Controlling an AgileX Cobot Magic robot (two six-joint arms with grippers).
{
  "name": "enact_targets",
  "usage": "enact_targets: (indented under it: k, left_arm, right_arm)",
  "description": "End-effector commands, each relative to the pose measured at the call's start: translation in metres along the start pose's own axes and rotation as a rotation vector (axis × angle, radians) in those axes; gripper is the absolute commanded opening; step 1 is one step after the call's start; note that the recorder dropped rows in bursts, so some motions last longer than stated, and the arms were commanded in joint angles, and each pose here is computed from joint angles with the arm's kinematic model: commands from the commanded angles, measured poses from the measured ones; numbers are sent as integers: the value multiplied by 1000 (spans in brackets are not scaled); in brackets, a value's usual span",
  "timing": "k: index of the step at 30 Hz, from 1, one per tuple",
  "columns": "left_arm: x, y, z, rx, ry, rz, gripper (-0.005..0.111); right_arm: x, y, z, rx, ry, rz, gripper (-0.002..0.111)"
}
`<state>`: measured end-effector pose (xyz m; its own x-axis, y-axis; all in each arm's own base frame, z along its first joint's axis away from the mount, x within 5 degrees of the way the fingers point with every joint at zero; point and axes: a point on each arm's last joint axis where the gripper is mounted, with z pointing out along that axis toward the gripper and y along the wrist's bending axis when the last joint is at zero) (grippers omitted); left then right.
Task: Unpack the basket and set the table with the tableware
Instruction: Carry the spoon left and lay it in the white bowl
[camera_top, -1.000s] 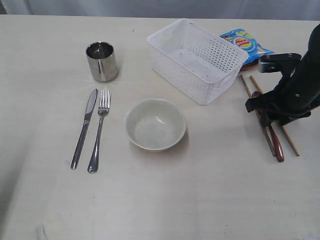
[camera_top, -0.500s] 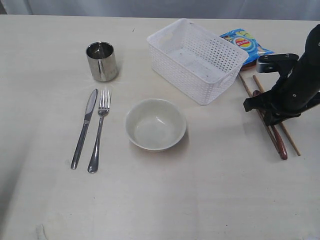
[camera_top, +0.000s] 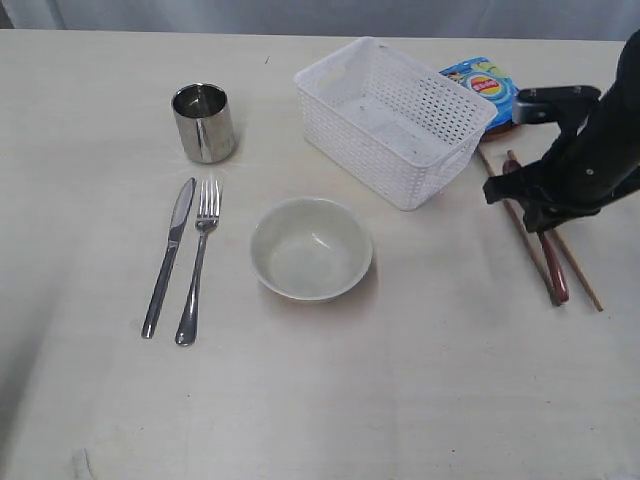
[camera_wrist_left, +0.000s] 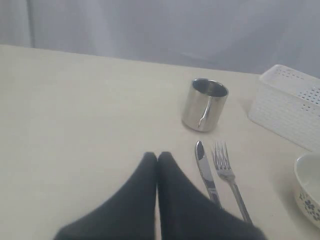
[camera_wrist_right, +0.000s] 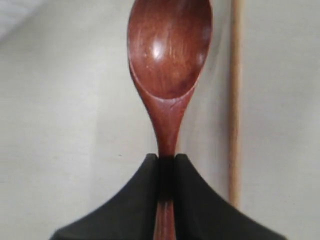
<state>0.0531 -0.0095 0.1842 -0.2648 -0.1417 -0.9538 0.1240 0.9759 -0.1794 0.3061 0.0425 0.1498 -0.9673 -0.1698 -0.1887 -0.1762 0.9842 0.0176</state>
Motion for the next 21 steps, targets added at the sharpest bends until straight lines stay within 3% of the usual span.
enact_targets:
  k: [1,4,8,11,16,21]
  left_arm:
    - [0,0,0,3,-12,-6,0]
    - [0,0,0,2,-12,-4,0]
    - [0,0,0,2,-12,-4,0]
    - [0,0,0,2,-12,-4,0]
    - [0,0,0,2,-12,-4,0]
    - [0,0,0,2,-12,-4,0]
  right_arm:
    - [0,30,-54,-47,-150,-61,7]
    - [8,68,-93,-115,-223,-214,7]
    - [22,141,-128,-187,-120,-503,7]
    - [31,181,-125,-161,-12,-674,7]
    - [34,209,-73,-52,201,-761,7]
    - [20,221,-59,-37,251,-752,7]
